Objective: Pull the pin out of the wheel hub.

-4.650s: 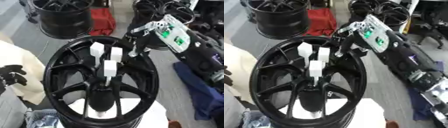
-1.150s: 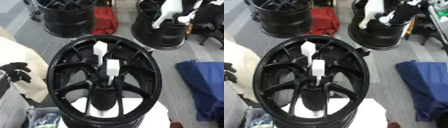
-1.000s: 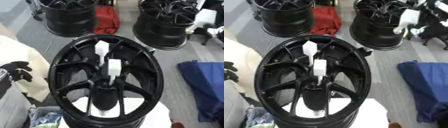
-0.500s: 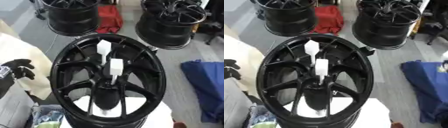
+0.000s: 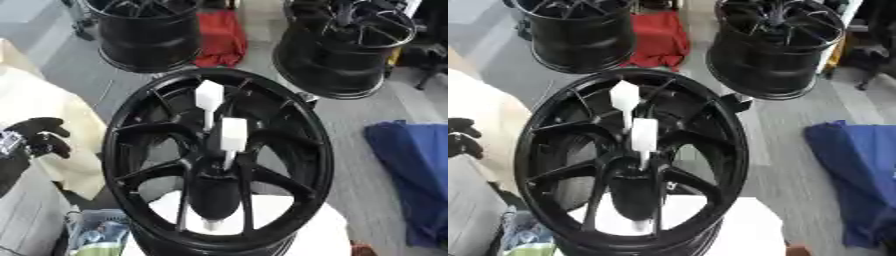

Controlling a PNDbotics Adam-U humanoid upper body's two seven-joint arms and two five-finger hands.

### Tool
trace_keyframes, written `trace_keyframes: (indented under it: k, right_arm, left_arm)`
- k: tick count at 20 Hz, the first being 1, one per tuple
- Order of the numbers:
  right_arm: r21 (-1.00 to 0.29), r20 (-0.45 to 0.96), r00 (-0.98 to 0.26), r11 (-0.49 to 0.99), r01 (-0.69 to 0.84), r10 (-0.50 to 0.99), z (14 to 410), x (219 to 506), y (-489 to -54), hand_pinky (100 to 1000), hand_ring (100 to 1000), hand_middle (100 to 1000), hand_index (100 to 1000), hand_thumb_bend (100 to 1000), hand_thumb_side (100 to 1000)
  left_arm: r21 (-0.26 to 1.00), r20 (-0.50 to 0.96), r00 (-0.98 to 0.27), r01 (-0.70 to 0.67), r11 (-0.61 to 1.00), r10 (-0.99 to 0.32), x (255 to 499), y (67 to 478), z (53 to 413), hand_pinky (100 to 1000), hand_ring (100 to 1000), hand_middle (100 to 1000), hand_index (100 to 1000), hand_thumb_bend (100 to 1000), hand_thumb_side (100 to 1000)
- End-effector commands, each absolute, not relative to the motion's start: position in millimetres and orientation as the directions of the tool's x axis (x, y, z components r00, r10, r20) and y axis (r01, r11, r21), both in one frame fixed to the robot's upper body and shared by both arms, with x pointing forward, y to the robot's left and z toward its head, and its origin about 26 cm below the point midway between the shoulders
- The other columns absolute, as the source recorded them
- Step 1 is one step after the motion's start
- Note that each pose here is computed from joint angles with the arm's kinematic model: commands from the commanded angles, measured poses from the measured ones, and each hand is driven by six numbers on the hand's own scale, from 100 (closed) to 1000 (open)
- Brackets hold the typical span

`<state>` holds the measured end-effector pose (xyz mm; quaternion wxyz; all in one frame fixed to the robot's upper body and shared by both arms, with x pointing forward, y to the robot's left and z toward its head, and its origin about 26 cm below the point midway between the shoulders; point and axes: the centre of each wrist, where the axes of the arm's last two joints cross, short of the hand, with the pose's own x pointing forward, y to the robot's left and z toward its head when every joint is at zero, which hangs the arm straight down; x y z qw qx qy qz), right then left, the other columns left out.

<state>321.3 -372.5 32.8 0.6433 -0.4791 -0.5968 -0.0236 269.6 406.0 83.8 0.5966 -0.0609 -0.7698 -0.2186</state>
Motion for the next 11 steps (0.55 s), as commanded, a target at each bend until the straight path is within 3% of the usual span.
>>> trace_keyframes:
  k: [1, 5, 11]
  right_arm:
    - [-0.519, 0.807, 0.136, 0.579, 0.629, 0.575, 54.2, 328.9, -350.0, 745, 693, 766, 884, 278, 406]
    - [-0.405, 0.850, -0.023, 0.681, 0.610, 0.527, 53.1, 330.5, -310.1, 731, 667, 739, 870, 248, 403]
    - [-0.303, 0.892, -0.122, 0.777, 0.552, 0.435, 34.8, 325.8, -270.3, 722, 645, 706, 849, 231, 405]
  left_arm:
    - [0.288, 0.934, -0.307, 0.347, 0.893, -0.182, 270.6, 406.6, 93.8, 590, 584, 626, 796, 100, 801]
    - [0.289, 0.934, -0.309, 0.348, 0.892, -0.182, 271.1, 405.7, 92.2, 590, 584, 626, 796, 100, 802]
    - [0.295, 0.931, -0.312, 0.346, 0.891, -0.187, 271.4, 405.7, 89.2, 591, 584, 626, 796, 100, 804]
